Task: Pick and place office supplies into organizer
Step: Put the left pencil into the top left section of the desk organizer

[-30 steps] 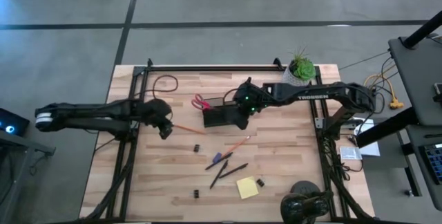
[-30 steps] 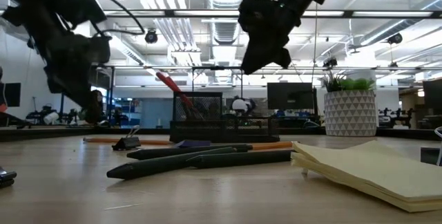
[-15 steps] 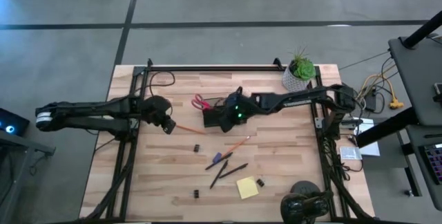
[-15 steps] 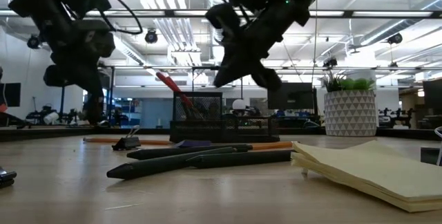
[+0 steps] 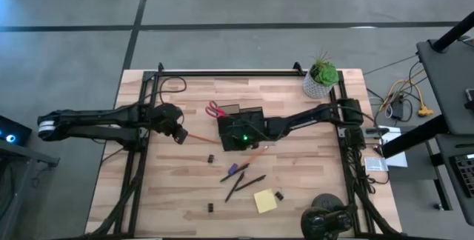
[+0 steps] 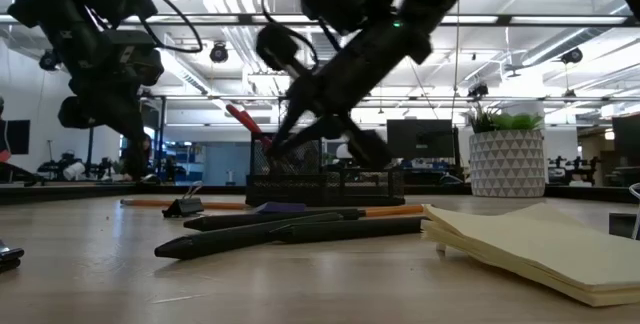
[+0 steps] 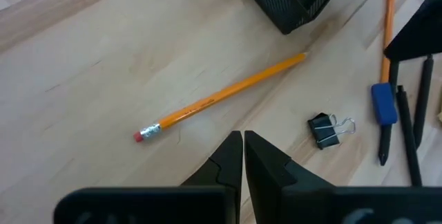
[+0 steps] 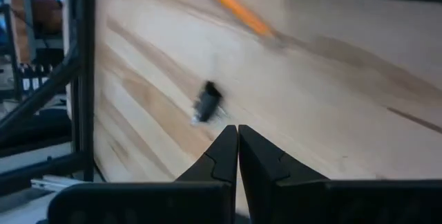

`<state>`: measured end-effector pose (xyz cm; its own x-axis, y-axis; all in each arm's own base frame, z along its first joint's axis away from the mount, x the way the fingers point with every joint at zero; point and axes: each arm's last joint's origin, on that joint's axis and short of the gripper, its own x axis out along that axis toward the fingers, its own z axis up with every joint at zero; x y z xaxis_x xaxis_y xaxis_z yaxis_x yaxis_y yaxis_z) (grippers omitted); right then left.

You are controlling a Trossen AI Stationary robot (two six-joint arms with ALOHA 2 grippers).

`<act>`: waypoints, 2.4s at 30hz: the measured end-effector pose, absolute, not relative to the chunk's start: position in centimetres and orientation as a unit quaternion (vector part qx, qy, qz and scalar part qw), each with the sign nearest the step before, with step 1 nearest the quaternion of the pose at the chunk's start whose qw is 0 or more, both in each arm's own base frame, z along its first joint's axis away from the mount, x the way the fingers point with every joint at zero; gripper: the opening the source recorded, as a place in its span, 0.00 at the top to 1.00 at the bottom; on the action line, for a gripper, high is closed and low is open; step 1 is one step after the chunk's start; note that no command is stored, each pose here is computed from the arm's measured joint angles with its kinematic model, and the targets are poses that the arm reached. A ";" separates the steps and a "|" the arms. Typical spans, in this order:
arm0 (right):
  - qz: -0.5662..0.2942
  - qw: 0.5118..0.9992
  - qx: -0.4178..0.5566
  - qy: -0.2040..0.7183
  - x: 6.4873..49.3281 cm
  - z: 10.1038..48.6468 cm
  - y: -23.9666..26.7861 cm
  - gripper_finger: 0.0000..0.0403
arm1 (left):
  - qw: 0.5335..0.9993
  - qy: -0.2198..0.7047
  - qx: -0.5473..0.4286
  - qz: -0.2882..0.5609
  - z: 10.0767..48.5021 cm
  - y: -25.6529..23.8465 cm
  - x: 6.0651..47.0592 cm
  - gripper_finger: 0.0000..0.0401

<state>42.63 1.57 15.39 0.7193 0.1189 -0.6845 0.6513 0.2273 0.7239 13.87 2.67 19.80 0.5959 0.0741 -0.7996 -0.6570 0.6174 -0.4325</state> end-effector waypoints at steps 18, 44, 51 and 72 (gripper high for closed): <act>-0.231 0.778 0.421 0.405 47.3 14.1 2.7 0.98 | 0.800 0.417 -0.366 0.227 19.0 2.7 14.4 1.00; -0.330 0.685 0.553 0.339 47.1 13.6 0.1 0.98 | 0.814 0.428 -0.333 0.209 18.8 2.8 14.9 1.00; -0.342 0.691 0.545 0.331 47.1 13.5 0.0 0.98 | 0.813 0.430 -0.332 0.210 18.7 2.8 14.9 1.00; -0.330 0.718 0.507 0.344 47.3 13.1 1.6 0.98 | 0.812 0.430 -0.336 0.207 18.7 2.8 14.9 1.00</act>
